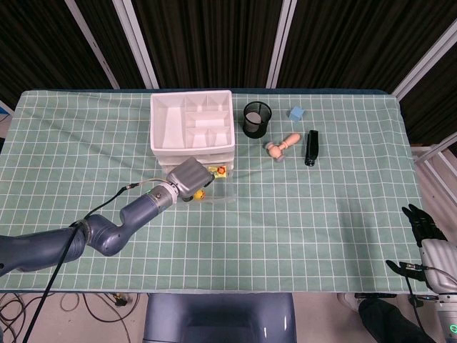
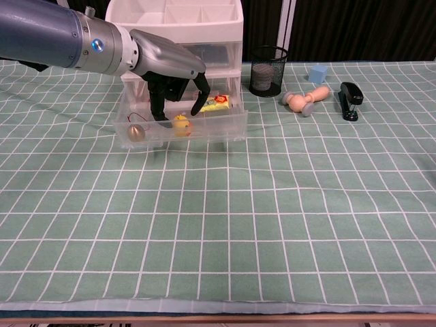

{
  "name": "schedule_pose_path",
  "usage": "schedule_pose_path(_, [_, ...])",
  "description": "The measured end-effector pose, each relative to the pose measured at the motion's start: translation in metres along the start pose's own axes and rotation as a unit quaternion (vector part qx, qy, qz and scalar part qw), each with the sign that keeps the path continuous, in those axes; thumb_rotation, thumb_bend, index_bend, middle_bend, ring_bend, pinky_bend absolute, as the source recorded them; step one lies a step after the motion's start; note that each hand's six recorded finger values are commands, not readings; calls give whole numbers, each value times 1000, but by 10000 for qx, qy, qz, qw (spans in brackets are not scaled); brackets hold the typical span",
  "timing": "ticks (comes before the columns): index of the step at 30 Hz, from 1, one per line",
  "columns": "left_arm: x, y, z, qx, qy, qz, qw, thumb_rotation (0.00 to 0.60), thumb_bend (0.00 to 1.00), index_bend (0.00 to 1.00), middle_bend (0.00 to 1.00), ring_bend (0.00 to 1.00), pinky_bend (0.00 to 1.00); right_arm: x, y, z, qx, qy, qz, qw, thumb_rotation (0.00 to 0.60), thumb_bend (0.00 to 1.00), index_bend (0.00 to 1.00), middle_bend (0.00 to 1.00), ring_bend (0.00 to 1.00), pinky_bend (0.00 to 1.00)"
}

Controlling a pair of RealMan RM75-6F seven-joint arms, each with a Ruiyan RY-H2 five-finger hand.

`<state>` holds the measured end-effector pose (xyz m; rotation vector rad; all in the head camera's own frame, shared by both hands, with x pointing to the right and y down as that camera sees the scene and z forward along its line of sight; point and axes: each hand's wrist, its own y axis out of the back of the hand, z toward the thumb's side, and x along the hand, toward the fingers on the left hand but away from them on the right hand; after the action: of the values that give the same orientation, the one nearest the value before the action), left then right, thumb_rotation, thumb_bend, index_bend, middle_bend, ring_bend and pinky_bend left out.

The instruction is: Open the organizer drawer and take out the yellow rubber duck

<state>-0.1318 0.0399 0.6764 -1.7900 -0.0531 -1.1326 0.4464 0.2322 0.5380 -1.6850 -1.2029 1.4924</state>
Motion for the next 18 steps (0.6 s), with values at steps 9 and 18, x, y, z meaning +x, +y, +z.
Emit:
schedule_pose_path(9, [4,-4,5,36,-67,-190,9998,600,237,442,1000,1000,1000,0,0,0,-38,-7,-6,10000,600,59,0,0,0,218])
schedule_pose_path(18, [3,-4,6,-23,-50,-200,9998,600,319,510,1000,1000,1000,0,0,0,-71,-9,-4,10000,600,59,0,0,0,218])
